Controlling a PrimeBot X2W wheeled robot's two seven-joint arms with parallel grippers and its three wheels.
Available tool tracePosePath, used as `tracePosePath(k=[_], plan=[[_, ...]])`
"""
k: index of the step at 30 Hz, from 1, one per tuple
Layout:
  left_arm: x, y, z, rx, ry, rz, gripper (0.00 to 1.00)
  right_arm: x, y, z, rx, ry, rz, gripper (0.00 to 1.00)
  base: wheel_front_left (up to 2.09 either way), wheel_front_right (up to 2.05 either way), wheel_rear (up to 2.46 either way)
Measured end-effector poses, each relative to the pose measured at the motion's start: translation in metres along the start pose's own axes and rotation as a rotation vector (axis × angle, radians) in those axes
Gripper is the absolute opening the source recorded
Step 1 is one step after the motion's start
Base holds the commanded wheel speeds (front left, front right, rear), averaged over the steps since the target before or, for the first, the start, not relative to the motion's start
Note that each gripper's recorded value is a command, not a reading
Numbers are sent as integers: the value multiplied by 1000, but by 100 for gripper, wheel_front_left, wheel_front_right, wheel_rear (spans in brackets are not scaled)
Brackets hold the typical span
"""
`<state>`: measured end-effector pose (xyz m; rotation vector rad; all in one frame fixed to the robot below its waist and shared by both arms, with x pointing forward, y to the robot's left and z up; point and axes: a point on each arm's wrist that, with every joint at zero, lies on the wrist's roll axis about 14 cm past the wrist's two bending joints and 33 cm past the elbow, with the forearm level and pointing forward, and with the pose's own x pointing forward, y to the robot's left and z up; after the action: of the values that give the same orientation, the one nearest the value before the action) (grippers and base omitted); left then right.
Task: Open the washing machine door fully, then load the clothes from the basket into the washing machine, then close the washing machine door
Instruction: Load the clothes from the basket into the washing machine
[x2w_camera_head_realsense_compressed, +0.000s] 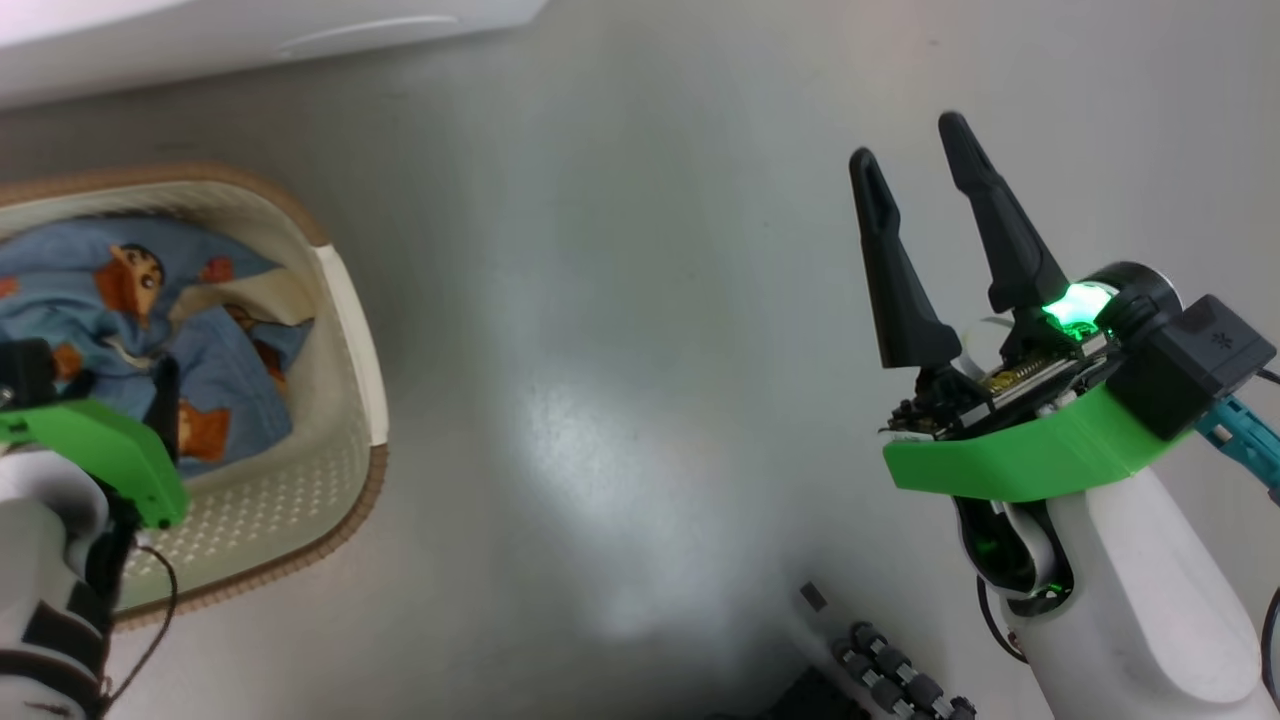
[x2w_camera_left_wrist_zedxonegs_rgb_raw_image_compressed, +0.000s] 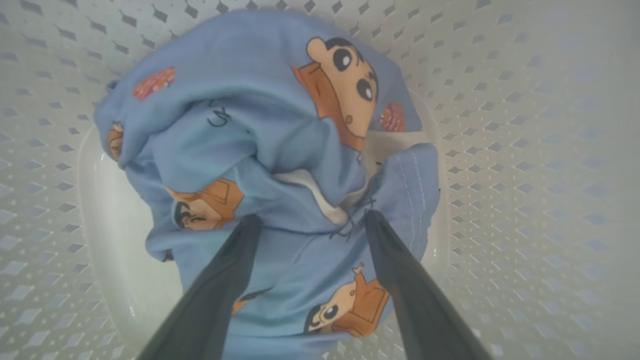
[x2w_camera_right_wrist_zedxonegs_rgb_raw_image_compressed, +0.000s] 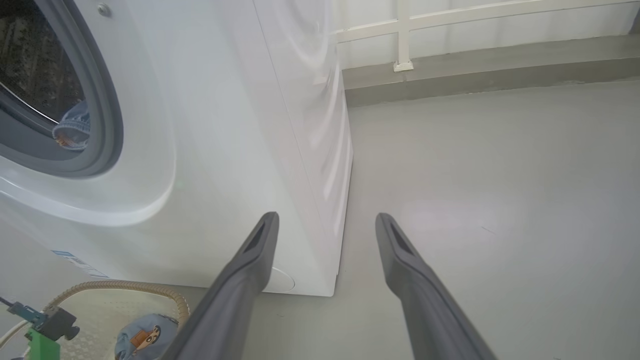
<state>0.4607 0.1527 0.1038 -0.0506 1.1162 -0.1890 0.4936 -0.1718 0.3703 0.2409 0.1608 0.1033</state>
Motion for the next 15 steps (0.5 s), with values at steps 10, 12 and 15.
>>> tracePosePath(k=[10, 12, 15], plan=[[25, -16, -9, 12, 77, -44, 100, 5, -2, -15, 1, 28, -2, 100, 0, 0, 0], [28, -20, -11, 4, 94, -55, 100, 5, -1, -18, 3, 35, 0, 100, 0, 0, 0], [33, -23, -7, 12, 95, -69, 100, 4, -1, -20, 3, 41, -2, 100, 0, 0, 0]])
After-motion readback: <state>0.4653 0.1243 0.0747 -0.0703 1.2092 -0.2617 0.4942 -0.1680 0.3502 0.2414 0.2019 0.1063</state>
